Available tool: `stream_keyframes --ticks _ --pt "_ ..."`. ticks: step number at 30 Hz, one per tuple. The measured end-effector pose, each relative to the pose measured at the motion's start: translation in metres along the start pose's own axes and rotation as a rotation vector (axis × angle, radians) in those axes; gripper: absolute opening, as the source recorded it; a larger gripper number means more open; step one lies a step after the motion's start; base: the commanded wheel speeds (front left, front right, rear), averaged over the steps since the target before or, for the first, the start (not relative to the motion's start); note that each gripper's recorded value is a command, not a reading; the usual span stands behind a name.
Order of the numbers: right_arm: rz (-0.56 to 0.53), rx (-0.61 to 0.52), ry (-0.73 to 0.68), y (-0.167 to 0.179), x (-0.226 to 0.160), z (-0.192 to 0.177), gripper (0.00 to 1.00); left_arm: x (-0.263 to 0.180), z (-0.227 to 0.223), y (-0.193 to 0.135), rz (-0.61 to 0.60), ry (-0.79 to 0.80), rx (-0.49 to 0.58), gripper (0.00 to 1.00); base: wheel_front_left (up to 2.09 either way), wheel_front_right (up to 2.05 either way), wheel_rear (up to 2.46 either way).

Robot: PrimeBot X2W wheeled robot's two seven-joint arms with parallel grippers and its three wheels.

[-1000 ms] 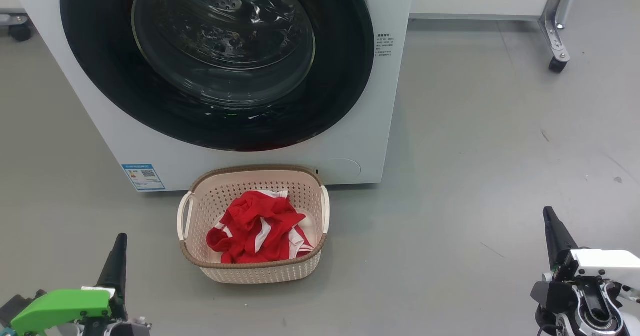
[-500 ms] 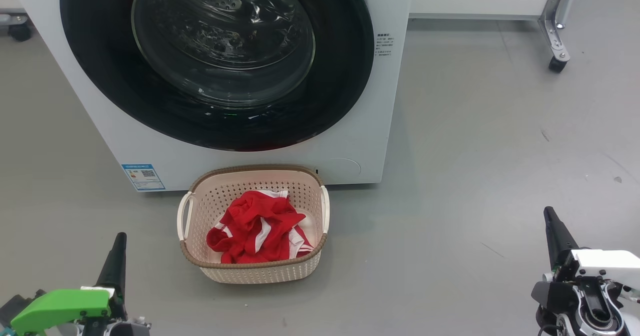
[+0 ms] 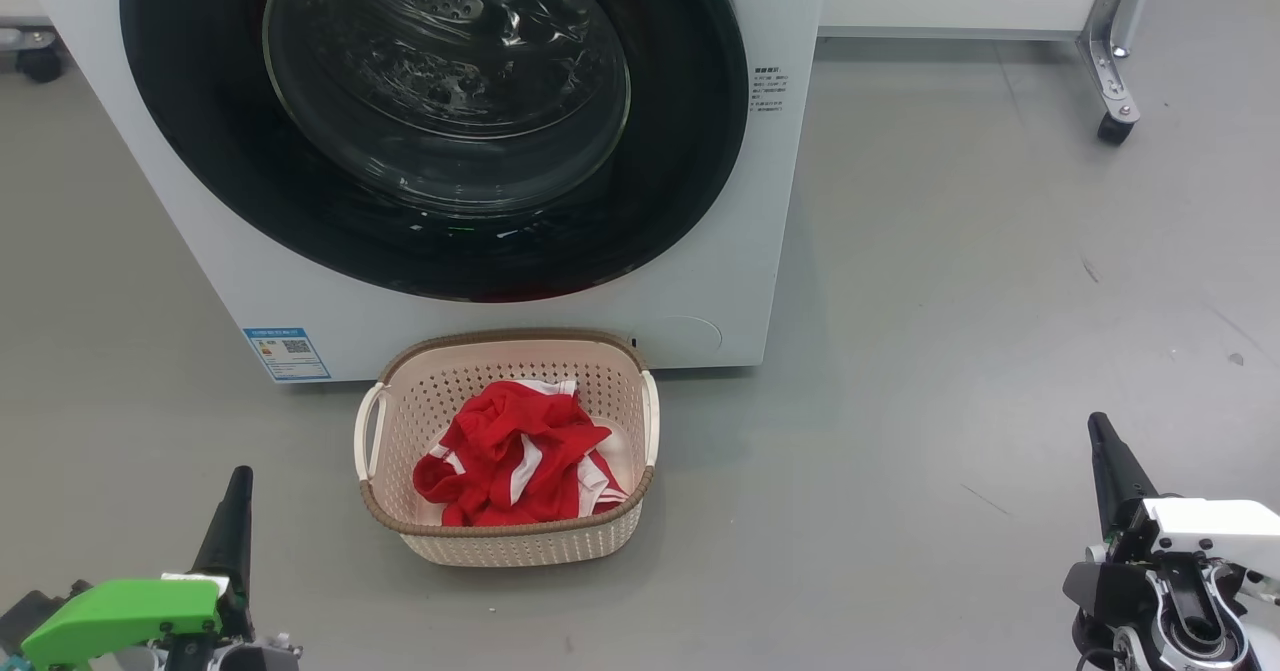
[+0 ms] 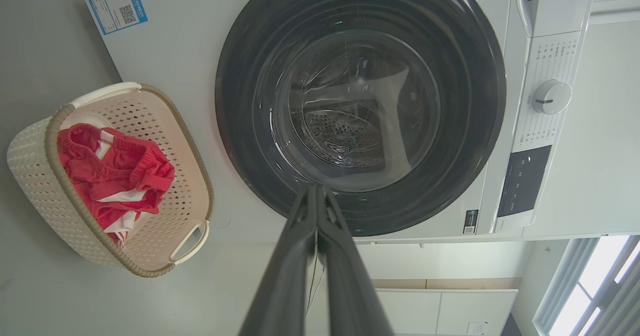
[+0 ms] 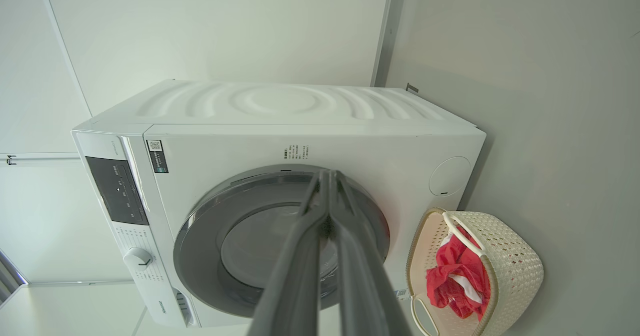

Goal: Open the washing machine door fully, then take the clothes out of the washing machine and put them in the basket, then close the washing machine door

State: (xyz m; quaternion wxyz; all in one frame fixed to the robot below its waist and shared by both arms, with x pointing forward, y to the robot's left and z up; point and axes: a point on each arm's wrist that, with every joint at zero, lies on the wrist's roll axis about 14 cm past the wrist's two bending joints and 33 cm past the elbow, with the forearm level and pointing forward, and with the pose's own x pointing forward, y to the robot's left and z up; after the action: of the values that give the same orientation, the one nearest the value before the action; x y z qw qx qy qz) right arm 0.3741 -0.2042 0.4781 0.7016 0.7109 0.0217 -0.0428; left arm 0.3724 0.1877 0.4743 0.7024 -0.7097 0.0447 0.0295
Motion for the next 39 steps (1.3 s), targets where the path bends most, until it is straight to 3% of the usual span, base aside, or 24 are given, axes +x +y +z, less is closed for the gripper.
stream_keyframes --ticks 39 --pt "0.000 0.000 -0.002 0.0001 0.0000 0.0008 0.00 0.0009 -0.0006 0.0000 0.000 0.005 -0.002 0.00 0.00 0.00 0.00"
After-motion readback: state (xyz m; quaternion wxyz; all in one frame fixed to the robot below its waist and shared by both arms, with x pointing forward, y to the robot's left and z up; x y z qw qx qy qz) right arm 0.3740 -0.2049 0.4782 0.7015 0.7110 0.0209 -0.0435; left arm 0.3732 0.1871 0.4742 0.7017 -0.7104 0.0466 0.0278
